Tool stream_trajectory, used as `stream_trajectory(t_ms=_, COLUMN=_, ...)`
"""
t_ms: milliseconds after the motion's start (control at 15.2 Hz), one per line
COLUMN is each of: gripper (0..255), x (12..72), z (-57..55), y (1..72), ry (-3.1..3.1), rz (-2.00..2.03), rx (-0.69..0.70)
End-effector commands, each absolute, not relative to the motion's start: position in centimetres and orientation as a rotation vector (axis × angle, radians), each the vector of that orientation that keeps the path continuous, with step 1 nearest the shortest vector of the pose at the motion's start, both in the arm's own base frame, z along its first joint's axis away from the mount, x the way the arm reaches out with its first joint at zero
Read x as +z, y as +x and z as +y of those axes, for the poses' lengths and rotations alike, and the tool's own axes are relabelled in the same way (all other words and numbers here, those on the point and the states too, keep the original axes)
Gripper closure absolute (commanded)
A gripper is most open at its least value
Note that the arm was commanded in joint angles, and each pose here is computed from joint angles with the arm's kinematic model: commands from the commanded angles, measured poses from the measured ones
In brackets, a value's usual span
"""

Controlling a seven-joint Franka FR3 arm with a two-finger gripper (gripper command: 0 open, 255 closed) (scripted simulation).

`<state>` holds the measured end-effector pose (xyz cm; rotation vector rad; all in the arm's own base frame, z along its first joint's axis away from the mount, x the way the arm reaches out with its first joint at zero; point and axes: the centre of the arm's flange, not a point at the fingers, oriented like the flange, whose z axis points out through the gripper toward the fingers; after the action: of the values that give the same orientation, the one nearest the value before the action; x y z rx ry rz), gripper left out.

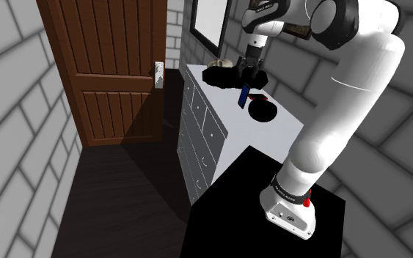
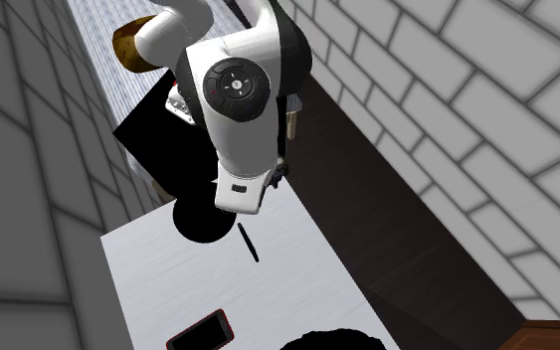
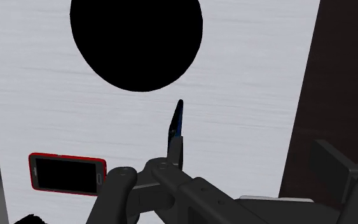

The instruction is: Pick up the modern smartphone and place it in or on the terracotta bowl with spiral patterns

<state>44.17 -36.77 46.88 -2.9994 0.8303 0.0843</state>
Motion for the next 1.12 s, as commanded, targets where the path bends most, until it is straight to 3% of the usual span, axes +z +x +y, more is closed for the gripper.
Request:
stream_trajectory(t_ms=0, gripper=0, x=45.8, z=-39.2, y=44.3, ry=-2.988, rz=0.867, rx=0.089)
stream_trajectory(t_ms=264, gripper=0, x=44.1, z=-44.3, y=44.9, ry=-2.963, rz=0.940, rx=0.098)
stream_trajectory(t_ms=1056, gripper=0, x=40.1, z=-44.1, y=44.7, ry=-2.963, rz=0.940, rx=0.098)
